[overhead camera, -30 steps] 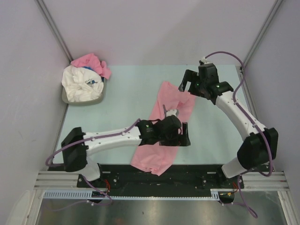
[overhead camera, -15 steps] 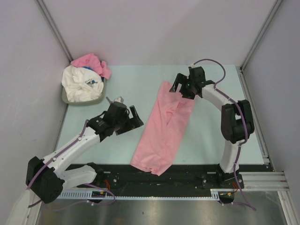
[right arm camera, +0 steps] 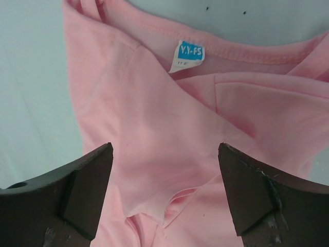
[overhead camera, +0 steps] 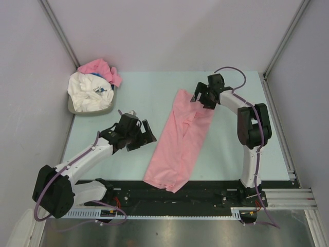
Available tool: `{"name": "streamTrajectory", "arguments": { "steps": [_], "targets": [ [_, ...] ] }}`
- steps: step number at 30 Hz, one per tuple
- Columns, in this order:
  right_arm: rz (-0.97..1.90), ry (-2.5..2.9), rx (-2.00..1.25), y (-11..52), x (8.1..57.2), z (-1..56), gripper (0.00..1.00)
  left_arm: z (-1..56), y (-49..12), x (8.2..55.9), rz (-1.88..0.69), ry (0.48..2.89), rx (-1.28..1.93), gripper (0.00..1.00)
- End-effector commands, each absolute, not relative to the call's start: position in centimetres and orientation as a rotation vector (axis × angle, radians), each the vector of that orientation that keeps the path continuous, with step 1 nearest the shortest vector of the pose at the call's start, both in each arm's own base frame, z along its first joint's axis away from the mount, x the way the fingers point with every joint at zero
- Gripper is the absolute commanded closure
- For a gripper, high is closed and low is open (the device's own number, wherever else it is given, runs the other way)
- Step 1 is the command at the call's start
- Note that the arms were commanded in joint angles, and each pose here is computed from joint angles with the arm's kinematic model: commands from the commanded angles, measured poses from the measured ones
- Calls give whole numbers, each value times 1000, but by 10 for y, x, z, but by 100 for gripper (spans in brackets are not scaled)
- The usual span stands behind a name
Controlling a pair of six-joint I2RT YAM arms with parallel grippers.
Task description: Fold and stack the t-shirts
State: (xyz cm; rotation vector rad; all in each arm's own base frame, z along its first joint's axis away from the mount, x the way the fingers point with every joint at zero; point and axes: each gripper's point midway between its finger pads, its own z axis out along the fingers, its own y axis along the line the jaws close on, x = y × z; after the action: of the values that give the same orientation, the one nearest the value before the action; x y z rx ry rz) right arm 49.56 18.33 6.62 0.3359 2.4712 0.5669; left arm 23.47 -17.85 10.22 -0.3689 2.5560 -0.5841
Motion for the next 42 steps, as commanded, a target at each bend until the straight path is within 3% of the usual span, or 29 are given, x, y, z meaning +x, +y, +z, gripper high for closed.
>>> {"name": "streamTrajectory", "arguments": {
  "steps": [1,11,26,33,42],
  "targets": [
    [545,2438,310,180,513,77,12,100,-185,241,-627,2546,-334,0],
    [466,2511,325,178,515,39,21,95,-188,243,-637,2557,-327,0],
    [325,2470,282,161,525,61,23,92,-188,246,-638,2565,-327,0],
    [217,2509,279,154,520,41,38,93,-188,247,-639,2562,-325,0],
    [131,2537,242,158,516,26,46,89,-185,243,-633,2566,-332,0]
  ]
}}
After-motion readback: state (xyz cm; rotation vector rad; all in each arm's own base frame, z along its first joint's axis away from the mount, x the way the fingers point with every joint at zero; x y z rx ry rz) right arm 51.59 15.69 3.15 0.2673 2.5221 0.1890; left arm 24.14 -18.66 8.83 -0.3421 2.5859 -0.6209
